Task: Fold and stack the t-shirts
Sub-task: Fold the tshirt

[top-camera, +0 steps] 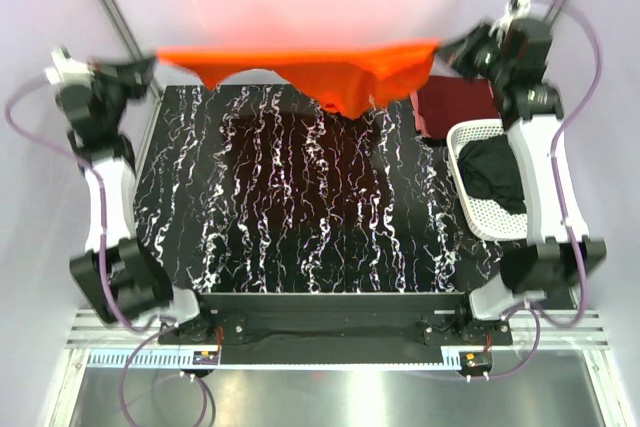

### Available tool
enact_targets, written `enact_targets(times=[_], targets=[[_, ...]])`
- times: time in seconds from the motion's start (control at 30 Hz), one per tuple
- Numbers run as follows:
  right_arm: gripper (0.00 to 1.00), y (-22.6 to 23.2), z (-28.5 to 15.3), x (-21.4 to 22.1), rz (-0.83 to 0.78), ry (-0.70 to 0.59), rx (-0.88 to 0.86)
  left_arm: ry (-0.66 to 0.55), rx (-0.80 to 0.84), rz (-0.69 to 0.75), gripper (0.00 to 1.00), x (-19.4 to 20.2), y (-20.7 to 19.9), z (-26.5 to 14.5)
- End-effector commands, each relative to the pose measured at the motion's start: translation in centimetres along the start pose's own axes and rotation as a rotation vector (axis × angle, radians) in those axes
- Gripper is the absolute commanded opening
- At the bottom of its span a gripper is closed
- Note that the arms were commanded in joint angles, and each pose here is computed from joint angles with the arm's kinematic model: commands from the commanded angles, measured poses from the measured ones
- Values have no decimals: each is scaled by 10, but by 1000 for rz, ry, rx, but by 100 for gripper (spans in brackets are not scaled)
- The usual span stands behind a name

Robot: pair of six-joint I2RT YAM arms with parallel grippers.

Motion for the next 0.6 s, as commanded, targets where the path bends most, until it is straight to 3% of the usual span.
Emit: enact_targets(times=[0.0,0.03,0.1,0.13,0.2,0.4,0.57], targets=[[0,-9,-54,51,25,99,42,19,7,107,0,24,4,-59],[0,-28,-72,75,39,142,86,95,-102,61,0,60,46,-79],[0,-51,-94,108,88,215,160,115,-183,66,0,77,58,-114],[0,-69,-112,130,107,257,194,186,-322,38,0,105,95,-137],[0,-108,-134,167,138,352,311,271,-506,28,0,132,125,-177],[0,-188,-202,244,221,561,580,374,-877,-7,0,173,193,-260],[0,-217,-239,279,286,667,703,371,-1122,49,0,173,219,-310]])
Point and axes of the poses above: each gripper's point midway between its finger pads, its own z axis out along the fingers, its own y axis along the line the jaws close on, x = y × z, the point moved 1 cm from there along -z, back along the fingers, and after that the axes turned 13 degrees about z, right-handed, at the moved point
